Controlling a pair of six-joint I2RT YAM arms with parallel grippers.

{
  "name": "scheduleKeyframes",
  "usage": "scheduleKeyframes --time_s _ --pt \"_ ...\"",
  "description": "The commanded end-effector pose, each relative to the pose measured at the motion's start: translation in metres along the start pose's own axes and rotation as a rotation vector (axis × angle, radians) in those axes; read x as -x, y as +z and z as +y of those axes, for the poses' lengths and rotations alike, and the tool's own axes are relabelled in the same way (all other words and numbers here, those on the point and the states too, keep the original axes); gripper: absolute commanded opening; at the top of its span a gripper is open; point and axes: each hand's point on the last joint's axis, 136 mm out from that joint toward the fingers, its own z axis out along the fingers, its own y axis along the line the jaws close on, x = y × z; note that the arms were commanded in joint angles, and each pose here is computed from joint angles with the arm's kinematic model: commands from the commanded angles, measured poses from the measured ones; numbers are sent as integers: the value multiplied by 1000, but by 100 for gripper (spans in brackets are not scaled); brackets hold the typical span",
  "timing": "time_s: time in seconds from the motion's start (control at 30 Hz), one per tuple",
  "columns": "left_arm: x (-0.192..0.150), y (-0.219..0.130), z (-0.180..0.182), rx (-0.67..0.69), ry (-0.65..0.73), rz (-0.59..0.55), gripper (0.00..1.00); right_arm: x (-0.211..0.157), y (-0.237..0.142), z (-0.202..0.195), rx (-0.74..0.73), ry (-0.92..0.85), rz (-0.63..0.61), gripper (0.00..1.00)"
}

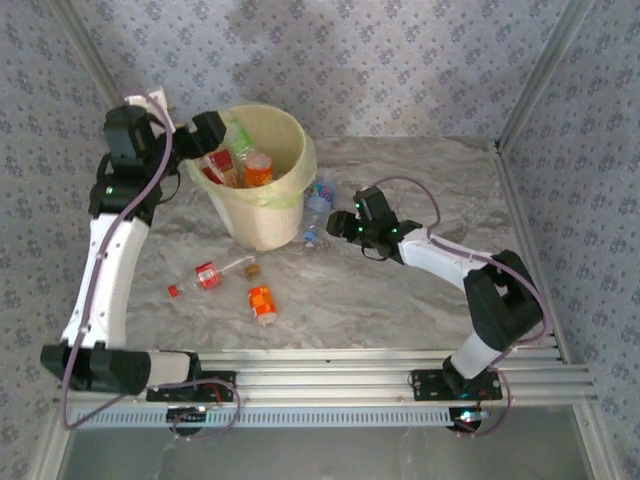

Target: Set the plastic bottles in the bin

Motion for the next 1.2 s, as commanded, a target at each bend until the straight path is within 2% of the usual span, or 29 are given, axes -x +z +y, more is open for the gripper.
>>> scheduleKeyframes --time_s 0.0,0.27,0.47,0.67,0.8,0.83,1.0,1.17 --pt "-31 -18 -13 -63 22 67 94 9 13 19 84 8 10 64" --pt "-113 -62 -45 -204 45 174 100 -4 47 24 128 27 77 64" --pt "-158 -85 -56 -336 40 246 100 -15 65 27 126 26 109 64" --pt "-177 -94 -59 -406 16 252 100 -27 82 32 140 38 127 66" --pt "-186 -95 -58 -406 6 278 100 -40 91 30 128 35 156 67" --pt "-189 -95 -58 -409 2 284 100 -31 92 40 144 34 135 68" --pt "-199 -98 -57 -411 -27 294 100 -34 101 30 99 73 125 67" --pt "-205 -101 -58 -415 -41 295 100 -35 105 19 54 107 106 61"
